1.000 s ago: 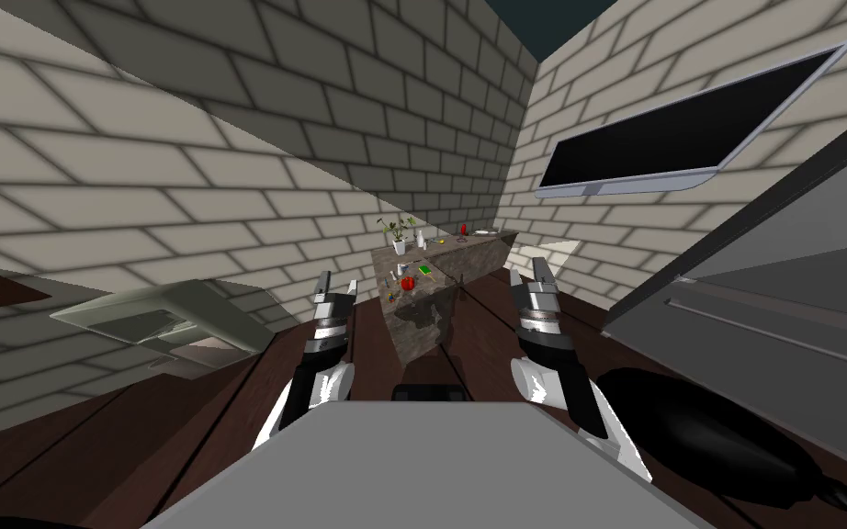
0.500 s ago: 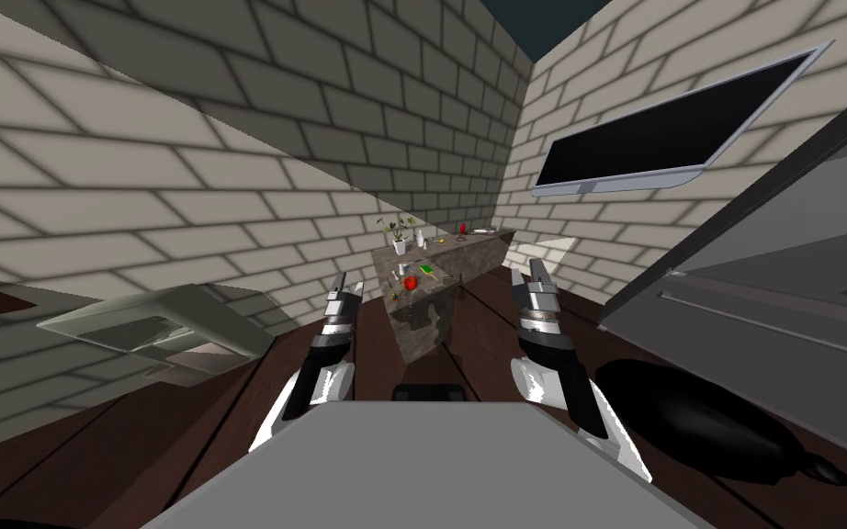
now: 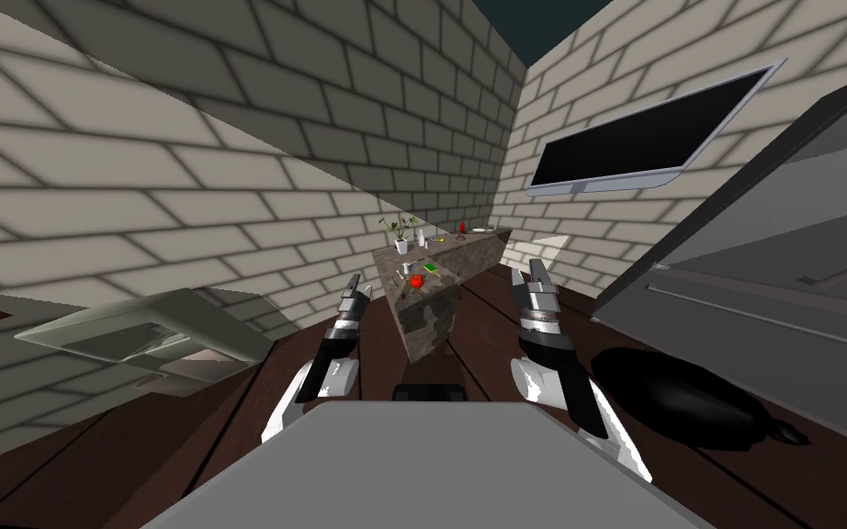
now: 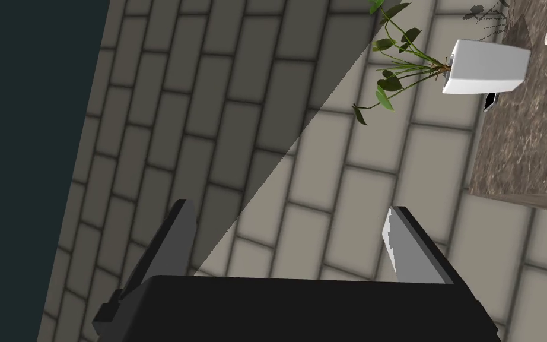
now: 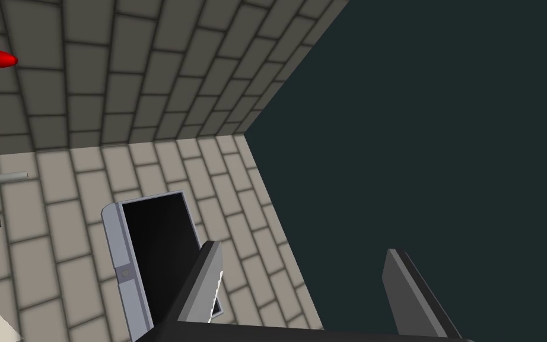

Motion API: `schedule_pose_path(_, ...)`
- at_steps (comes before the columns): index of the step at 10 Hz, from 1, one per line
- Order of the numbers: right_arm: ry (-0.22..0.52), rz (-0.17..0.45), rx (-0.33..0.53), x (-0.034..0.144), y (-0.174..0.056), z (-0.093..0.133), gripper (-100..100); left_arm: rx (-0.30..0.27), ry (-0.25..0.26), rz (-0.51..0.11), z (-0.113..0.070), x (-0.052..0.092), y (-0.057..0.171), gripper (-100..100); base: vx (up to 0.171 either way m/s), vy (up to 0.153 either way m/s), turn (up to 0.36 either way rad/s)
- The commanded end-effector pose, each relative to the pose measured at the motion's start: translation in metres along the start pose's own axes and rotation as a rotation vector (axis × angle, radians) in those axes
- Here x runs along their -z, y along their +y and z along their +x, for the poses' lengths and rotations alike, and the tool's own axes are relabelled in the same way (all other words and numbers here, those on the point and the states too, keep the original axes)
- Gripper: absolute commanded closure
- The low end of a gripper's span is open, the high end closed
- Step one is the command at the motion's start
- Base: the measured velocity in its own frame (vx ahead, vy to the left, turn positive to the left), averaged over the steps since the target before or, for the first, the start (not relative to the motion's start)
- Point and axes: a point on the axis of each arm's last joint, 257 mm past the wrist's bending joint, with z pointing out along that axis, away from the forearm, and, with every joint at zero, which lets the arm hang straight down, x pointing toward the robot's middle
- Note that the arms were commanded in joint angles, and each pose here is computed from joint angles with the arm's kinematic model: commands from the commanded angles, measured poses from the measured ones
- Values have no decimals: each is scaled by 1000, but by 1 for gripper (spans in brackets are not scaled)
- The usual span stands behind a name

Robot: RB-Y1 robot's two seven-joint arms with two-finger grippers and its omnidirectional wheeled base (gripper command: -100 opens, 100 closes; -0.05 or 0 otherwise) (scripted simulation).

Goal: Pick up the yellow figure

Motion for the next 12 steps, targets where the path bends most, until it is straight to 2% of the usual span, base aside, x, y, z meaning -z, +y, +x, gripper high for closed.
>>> schedule_pose_path(1,0,0,0,0,0,0,0,-2,6,-55,5,-2,18,-100,-27,149,-71)
schedule_pose_path(3,0,0,0,0,0,0,0,-2,8,-92,7,-3,29,-100,-42,127,-60)
schedule_pose_path(6,0,0,0,0,0,0,0,1,13,-183,16,-5,57,-100,-38,127,-75)
schedule_pose_path(7,0,0,0,0,0,0,0,1,11,-191,15,-5,59,-100,-18,100,-35)
schedule_pose_path(12,0,0,0,0,0,0,0,15,14,-312,26,-5,94,-100,-12,73,-60)
